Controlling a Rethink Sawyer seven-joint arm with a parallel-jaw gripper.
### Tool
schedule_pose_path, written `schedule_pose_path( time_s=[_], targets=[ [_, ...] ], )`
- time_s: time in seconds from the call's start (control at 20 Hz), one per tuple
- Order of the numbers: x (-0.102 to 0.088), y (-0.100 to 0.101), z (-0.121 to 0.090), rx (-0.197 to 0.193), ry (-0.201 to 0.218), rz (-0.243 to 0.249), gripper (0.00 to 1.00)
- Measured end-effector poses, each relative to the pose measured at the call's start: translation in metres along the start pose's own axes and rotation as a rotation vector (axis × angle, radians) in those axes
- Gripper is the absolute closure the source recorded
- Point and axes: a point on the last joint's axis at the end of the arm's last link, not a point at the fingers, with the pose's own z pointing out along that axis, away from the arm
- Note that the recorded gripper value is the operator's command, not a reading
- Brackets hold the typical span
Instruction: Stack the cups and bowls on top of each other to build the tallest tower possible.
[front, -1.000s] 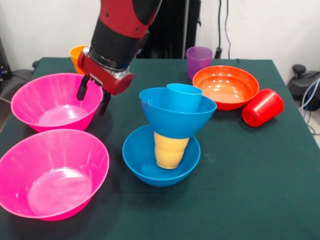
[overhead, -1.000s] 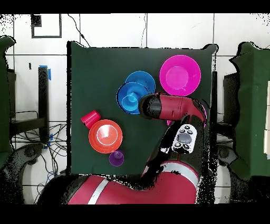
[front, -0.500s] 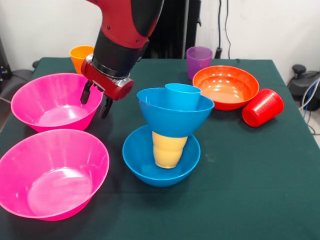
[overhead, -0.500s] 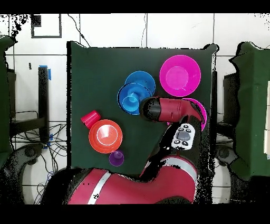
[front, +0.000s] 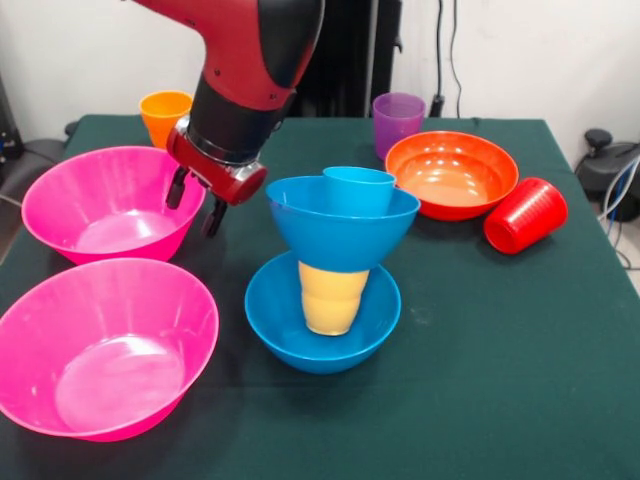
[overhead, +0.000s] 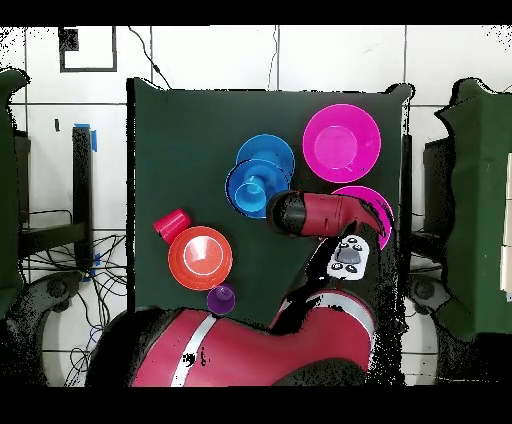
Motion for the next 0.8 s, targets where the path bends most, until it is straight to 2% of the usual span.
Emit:
schedule_pose_path(
  time_s=[0.55, 0.6, 0.8],
  targets=[
    [0.006, -0.013, 0.034, -0.005, -0.003, 0.009, 0.0],
    [0.009, -0.014, 0.038, -0.002, 0.003, 0.008, 1.0],
    [0.011, -0.014, 0.04, -0.001, 0.007, 0.007, 1.0]
  ],
)
